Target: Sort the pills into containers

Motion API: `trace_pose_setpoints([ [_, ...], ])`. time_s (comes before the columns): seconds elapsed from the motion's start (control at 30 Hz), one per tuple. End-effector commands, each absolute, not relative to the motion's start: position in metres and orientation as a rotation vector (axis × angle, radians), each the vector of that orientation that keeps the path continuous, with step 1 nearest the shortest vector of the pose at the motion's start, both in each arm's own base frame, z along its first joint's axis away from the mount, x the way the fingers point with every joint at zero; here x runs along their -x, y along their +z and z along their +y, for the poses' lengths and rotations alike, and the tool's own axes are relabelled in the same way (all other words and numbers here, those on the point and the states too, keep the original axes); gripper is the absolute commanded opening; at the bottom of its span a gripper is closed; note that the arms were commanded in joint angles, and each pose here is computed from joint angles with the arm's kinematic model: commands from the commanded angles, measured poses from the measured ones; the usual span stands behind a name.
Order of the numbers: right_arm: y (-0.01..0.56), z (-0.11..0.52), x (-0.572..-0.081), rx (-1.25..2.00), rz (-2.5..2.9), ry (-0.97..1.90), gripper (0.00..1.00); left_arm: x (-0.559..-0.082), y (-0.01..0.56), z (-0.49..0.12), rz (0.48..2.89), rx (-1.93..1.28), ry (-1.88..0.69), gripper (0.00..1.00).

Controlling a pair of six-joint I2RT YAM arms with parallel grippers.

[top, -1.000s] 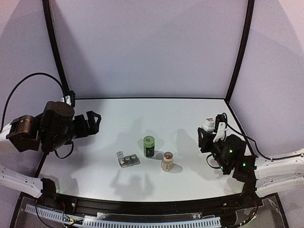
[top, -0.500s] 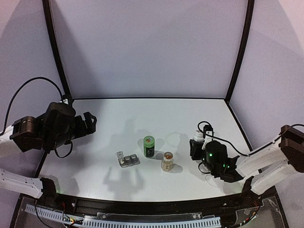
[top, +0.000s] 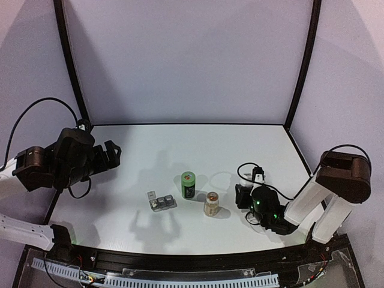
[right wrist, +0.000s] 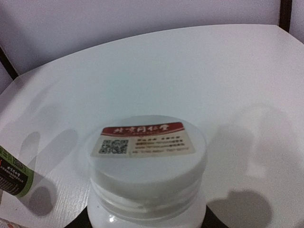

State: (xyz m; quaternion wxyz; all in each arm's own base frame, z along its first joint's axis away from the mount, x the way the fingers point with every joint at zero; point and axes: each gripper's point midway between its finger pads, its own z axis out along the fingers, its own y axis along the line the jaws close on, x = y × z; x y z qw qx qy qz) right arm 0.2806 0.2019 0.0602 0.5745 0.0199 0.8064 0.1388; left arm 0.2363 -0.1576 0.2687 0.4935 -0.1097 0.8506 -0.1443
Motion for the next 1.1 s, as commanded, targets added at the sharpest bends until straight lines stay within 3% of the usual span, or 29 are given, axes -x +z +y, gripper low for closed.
trace_pose_setpoints([
  [0.0, 0.068, 0.205, -0.283, -0.096, 1.84, 0.407, 0.27, -0.236, 0.261, -0.153, 2.086, 0.249, -0.316, 1.0],
  [0.5, 0.075, 0.207, -0.283, -0.042, 1.886, 0.36, 0.59, -0.242, 0.259, -0.159, 2.088, 0.233, -0.314, 1.0],
  [0.83, 0.083, 0.207, -0.279, -0.006, 1.893, 0.356, 0.64, -0.242, 0.254, -0.161, 2.097, 0.244, -0.33, 1.0],
  [1.07, 0.099, 0.211, -0.276, 0.044, 1.915, 0.33, 0.97, -0.24, 0.251, -0.162, 2.104, 0.248, -0.351, 1.0],
])
